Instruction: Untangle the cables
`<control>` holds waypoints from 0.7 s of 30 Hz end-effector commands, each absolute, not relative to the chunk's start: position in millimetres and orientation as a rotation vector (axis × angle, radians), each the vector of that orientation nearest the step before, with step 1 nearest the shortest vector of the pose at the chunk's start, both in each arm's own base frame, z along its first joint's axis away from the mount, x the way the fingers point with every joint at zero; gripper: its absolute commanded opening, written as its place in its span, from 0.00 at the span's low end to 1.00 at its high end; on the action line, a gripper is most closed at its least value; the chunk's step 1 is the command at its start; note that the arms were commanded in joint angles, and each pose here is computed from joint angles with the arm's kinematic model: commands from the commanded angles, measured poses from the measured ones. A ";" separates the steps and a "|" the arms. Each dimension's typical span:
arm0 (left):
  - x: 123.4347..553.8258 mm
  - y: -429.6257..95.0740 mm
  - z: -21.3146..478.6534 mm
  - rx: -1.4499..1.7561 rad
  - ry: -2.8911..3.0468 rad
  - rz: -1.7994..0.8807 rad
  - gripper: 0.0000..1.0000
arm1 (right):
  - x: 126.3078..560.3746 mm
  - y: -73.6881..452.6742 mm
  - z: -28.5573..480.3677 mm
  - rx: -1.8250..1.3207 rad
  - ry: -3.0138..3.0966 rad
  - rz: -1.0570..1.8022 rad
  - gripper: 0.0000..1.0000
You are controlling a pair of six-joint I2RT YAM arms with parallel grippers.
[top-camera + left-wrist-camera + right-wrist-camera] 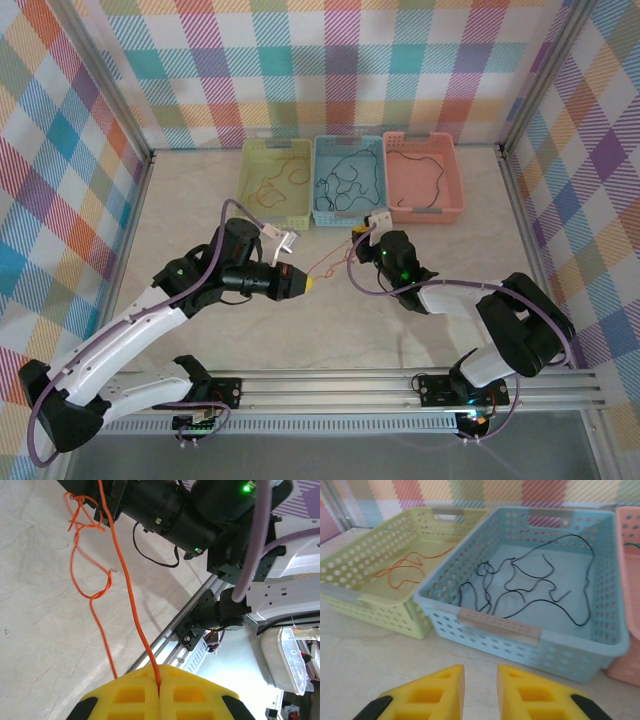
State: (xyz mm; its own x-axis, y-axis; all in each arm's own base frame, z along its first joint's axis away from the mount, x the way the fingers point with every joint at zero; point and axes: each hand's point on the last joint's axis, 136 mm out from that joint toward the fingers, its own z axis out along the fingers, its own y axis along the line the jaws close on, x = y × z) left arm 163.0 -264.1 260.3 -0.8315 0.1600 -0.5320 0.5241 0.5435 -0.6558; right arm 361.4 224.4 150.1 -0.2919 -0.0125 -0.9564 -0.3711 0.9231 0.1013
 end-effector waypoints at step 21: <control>147.0 -213.0 300.6 0.545 2.277 -0.992 0.00 | 370.8 172.4 136.3 -0.151 1.956 0.103 0.26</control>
State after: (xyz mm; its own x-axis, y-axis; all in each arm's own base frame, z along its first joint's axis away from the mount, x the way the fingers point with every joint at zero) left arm 157.0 -233.5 280.1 -0.7829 0.1253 -0.6094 0.5462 0.6076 -0.5766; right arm 361.9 200.4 135.2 -0.3613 -0.0309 -0.9319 -0.2760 0.9582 0.0752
